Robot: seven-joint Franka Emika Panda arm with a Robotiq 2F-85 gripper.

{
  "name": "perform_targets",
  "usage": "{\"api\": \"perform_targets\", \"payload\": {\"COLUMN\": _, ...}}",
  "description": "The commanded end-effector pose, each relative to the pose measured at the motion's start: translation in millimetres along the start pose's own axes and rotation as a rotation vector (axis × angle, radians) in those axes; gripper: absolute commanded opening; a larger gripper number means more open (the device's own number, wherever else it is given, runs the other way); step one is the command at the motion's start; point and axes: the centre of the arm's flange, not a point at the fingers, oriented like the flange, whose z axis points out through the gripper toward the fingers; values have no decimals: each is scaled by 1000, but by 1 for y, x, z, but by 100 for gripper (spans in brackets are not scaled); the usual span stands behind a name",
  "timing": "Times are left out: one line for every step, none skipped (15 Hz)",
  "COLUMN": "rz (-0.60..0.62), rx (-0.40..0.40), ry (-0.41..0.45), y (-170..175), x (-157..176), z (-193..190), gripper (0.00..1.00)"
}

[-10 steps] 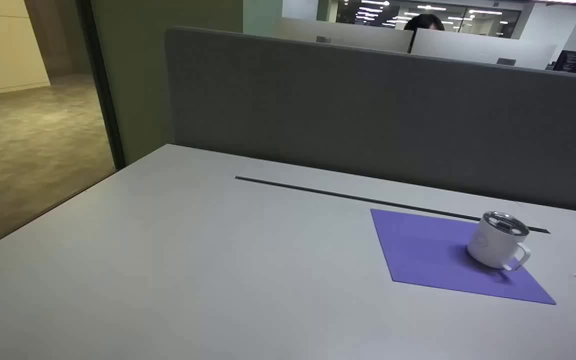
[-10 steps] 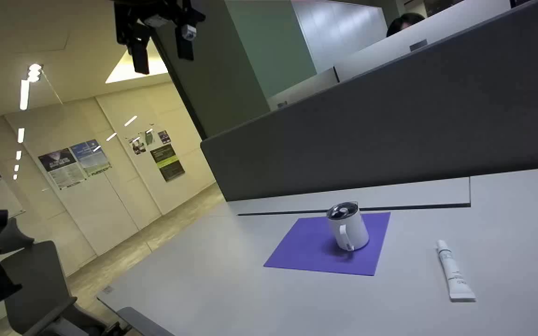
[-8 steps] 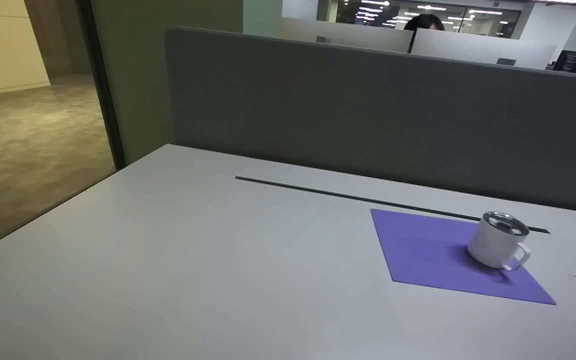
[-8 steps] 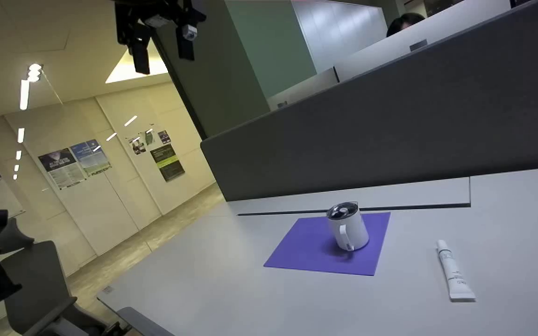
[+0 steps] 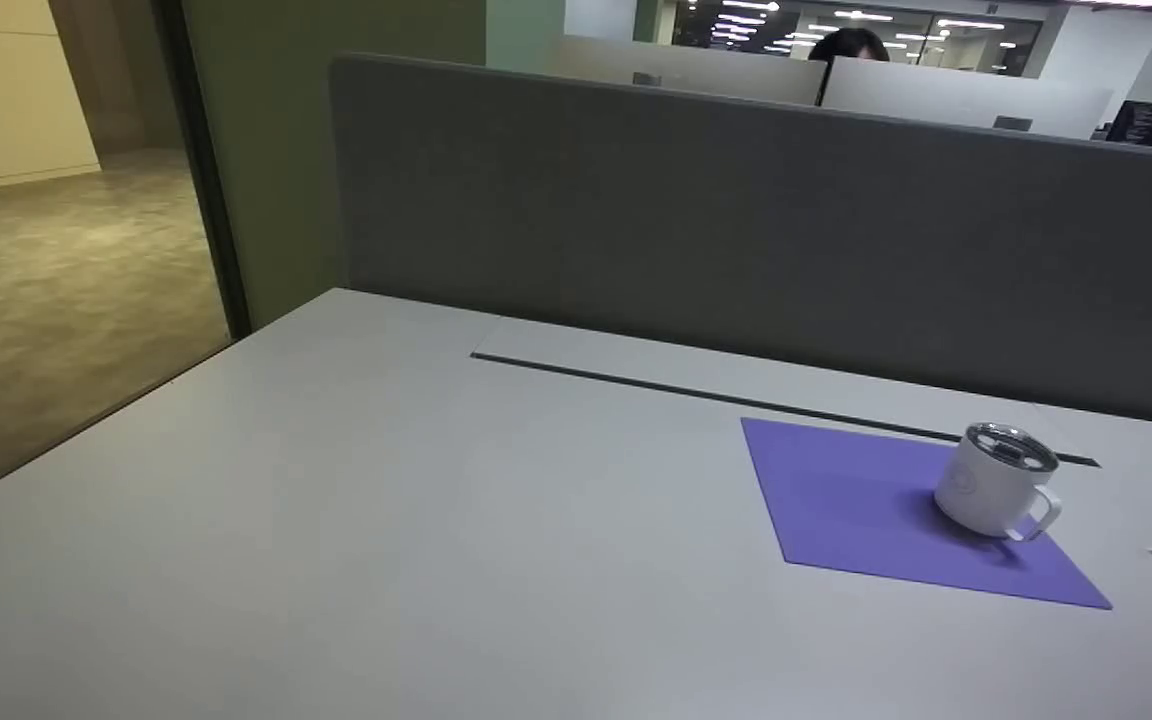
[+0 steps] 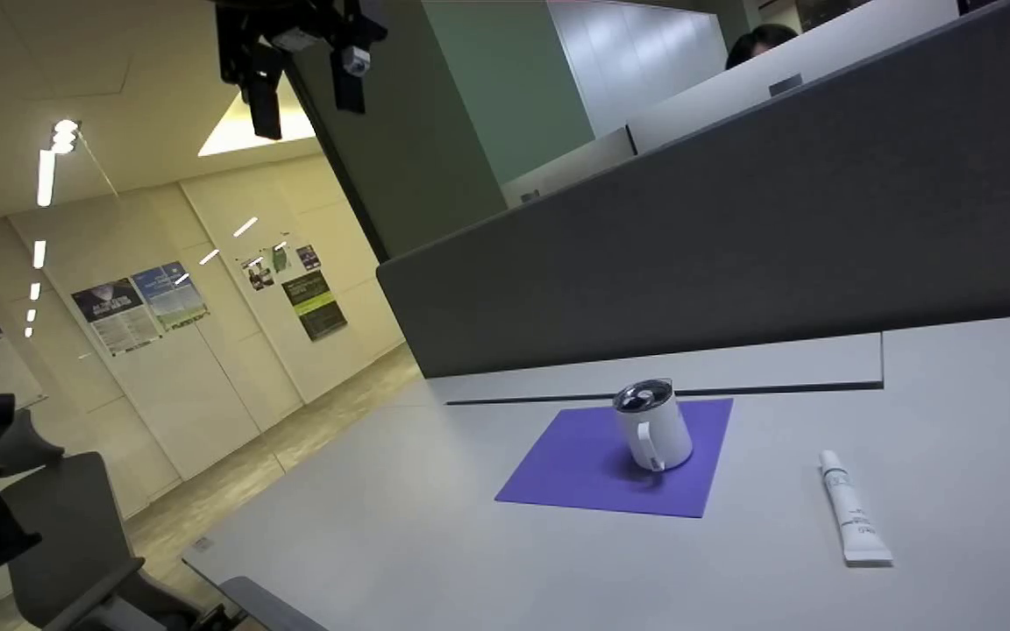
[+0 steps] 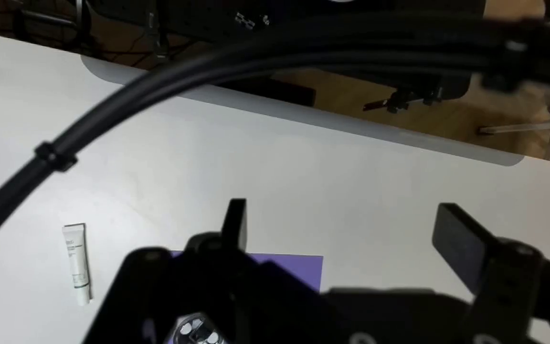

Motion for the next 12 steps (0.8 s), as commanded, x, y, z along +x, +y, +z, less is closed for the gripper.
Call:
{"api": "perform_targets", "payload": {"rz": -118, "rx": -95, "ry": 60, "y": 6, "x": 7, "z": -4, "gripper": 100}}
{"api": "perform_targets", "payload": {"rz": -153, "rx": -136, "ry": 77, "y": 12, "x": 16, "z": -7, "gripper": 100}}
{"api": "perform_targets", "payload": {"rz": -186, "rx": -162, "ry": 99, "y": 18, "x": 30, "z": -10, "gripper": 100}}
{"api": "perform_targets", "payload": {"rz": -206, "rx": -185, "ry": 125, "y": 24, "x": 45, "z": -13, "gripper": 100}}
{"api": "perform_targets", "payload": {"rz": -219, "rx": -192, "ry": 155, "y": 29, "x": 58, "z": -13, "gripper": 97}}
{"api": "perform_targets", "payload": {"rz": -230, "rx": -209, "ry": 175, "y": 35, "x": 75, "z": -11, "gripper": 73}}
{"api": "perform_targets", "payload": {"rz": -231, "rx": -228, "ry": 199, "y": 41, "x": 91, "z": -7, "gripper": 73}}
{"api": "perform_targets", "payload": {"rz": -227, "rx": -247, "ry": 217, "y": 47, "x": 110, "z": -1, "gripper": 69}}
{"api": "perform_targets", "payload": {"rz": -221, "rx": -269, "ry": 240, "y": 53, "x": 127, "z": 6, "gripper": 60}}
{"api": "perform_targets", "payload": {"rz": -211, "rx": -286, "ry": 258, "y": 59, "x": 145, "z": 13, "gripper": 53}}
{"api": "perform_targets", "payload": {"rz": -206, "rx": -294, "ry": 269, "y": 63, "x": 161, "z": 22, "gripper": 45}}
{"api": "perform_targets", "payload": {"rz": -202, "rx": -305, "ry": 280, "y": 67, "x": 175, "z": 33, "gripper": 39}}
